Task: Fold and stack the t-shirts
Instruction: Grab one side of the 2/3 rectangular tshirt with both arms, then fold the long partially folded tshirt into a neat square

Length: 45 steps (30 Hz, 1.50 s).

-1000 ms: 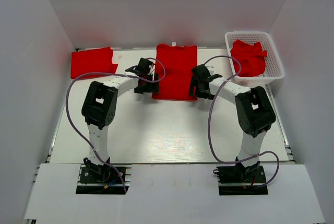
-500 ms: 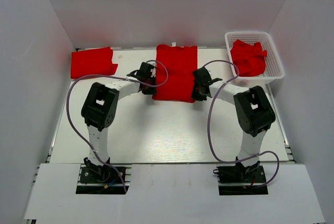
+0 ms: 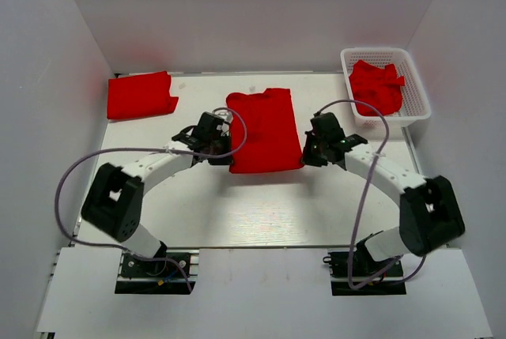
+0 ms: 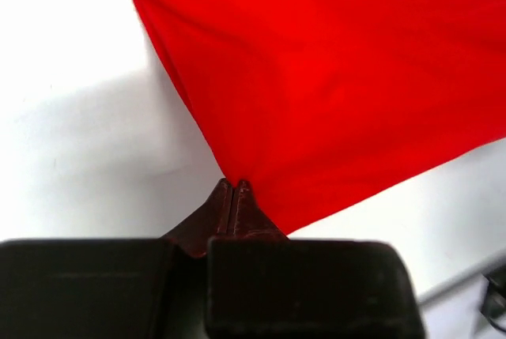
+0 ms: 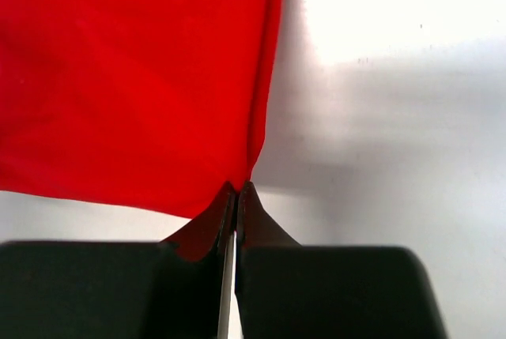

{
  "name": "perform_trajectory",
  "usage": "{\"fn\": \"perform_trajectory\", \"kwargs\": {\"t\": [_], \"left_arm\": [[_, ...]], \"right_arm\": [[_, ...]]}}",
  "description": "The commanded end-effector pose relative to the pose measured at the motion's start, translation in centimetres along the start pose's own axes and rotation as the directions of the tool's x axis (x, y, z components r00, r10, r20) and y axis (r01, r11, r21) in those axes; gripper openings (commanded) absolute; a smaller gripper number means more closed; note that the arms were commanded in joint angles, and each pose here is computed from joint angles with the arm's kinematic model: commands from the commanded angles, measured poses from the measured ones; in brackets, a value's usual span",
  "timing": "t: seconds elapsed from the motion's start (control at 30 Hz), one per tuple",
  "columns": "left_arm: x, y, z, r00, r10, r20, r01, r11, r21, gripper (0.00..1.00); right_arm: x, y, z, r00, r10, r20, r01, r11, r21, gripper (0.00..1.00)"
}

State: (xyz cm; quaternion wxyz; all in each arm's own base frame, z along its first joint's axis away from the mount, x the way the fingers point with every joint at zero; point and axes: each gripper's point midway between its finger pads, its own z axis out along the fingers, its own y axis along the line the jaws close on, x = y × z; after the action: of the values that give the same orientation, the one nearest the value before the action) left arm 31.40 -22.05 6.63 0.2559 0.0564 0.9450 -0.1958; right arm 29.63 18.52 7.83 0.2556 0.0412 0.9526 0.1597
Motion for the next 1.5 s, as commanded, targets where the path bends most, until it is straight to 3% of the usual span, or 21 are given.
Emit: {"fn": "perform_trajectory", "kwargs": {"t": [0.0, 0.07, 0.27, 0.5, 0.73, 0.93, 1.13, 1.47], "left_arm": [[0.7, -1.2, -4.6, 1.0, 0.001, -0.002, -0.001, 0.999, 0.032, 0.0], [0.8, -2.0, -6.0, 1.0, 0.01, -0.002, -0.01, 0.998, 0.058, 0.0], [-1.3, -4.2, -10.1, 0.999, -0.017, 0.039, 0.012, 0.994, 0.113, 0.0], [-5.9, -5.1, -11.1, 0.994, -0.083, 0.074, 0.077, 0.994, 0.075, 0.0], [-10.2, -3.8, -9.6, 0.98, -0.144, 0.135, 0.15, 0.988, -0.035, 0.0], [-12.7, -1.4, -7.3, 0.97, -0.199, 0.137, 0.216, 0.969, -0.119, 0.0], [-14.4, 0.9, -5.5, 0.96, -0.239, 0.146, 0.26, 0.954, -0.151, 0.0], [-19.1, 1.8, -3.0, 0.962, -0.2, 0.187, 0.226, 0.966, -0.125, 0.0]], "right_arm": [[1.8, -0.4, -3.7, 0.998, -0.042, -0.038, 0.041, 0.999, -0.021, 0.0], [2.2, 0.1, -5.0, 0.998, -0.041, -0.047, 0.038, 0.998, -0.055, 0.0], [-1.2, 2.1, -9.5, 0.994, -0.06, 0.094, 0.072, 0.989, -0.131, 0.0], [-5.8, 2.7, -10.6, 0.981, -0.088, 0.173, 0.099, 0.993, -0.058, 0.0], [-10.6, 3.5, -9.2, 0.966, -0.088, 0.243, 0.097, 0.995, -0.026, 0.0], [-13.7, 3.9, -7.1, 0.966, -0.106, 0.234, 0.113, 0.993, -0.016, 0.0], [-16.0, 4.2, -4.0, 0.974, -0.105, 0.201, 0.114, 0.993, -0.034, 0.0], [-19.6, 3.8, 0.1, 0.982, -0.078, 0.174, 0.089, 0.994, -0.058, 0.0]]}}
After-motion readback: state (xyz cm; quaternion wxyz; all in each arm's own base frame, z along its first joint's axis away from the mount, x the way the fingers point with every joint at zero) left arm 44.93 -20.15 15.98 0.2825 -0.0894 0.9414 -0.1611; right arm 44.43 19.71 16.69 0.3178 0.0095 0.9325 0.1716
